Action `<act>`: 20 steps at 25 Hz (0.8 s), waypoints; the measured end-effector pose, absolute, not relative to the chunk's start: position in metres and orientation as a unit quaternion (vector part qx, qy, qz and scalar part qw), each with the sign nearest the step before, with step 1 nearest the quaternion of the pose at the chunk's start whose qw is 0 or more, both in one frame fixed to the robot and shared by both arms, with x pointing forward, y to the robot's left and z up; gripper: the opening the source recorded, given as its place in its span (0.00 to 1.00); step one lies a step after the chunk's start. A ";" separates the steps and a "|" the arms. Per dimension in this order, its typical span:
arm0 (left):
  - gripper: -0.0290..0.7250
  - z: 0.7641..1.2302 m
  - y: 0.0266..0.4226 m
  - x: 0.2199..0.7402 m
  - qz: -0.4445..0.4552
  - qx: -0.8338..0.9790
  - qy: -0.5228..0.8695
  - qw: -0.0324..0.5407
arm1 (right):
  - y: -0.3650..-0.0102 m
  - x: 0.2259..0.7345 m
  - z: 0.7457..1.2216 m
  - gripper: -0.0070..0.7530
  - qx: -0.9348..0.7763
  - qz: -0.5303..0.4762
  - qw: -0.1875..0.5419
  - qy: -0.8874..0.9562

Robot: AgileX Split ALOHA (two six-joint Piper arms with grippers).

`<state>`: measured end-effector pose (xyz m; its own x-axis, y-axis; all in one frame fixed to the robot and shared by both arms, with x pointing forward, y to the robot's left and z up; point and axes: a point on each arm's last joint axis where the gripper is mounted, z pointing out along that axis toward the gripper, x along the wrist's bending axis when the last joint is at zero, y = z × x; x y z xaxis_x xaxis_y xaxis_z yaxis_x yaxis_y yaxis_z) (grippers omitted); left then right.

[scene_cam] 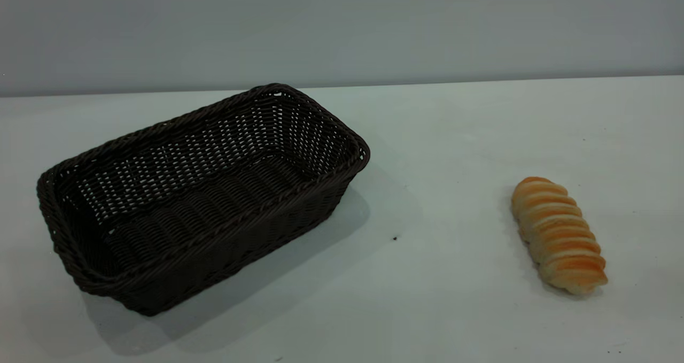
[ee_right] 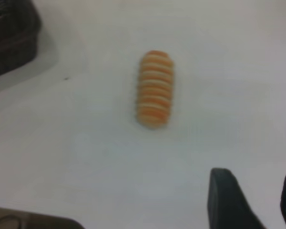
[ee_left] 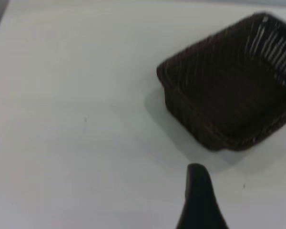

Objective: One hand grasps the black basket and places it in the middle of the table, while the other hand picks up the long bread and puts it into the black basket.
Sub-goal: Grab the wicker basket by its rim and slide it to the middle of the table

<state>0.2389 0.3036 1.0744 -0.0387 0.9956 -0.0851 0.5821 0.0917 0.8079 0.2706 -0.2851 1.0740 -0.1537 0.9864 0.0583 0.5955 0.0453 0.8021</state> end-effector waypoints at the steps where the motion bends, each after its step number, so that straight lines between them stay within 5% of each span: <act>1: 0.78 1.078 0.303 0.247 0.289 0.608 0.663 0.329 | -0.284 0.277 1.075 0.39 0.588 0.360 0.267 0.674; 12: 0.78 1.062 0.296 0.381 0.164 0.615 0.744 0.204 | -0.275 0.349 1.069 0.65 0.569 0.355 0.220 0.708; 20: 0.78 1.009 0.288 0.451 0.098 0.551 0.807 0.191 | -0.274 0.361 1.064 0.68 0.569 0.347 0.215 0.714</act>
<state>0.4507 0.2877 1.0091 -0.3206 0.9259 -0.1996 0.8509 0.3741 0.3688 0.3606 -0.2745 1.0643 -0.2606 0.9613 0.0889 0.6631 0.1113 0.7402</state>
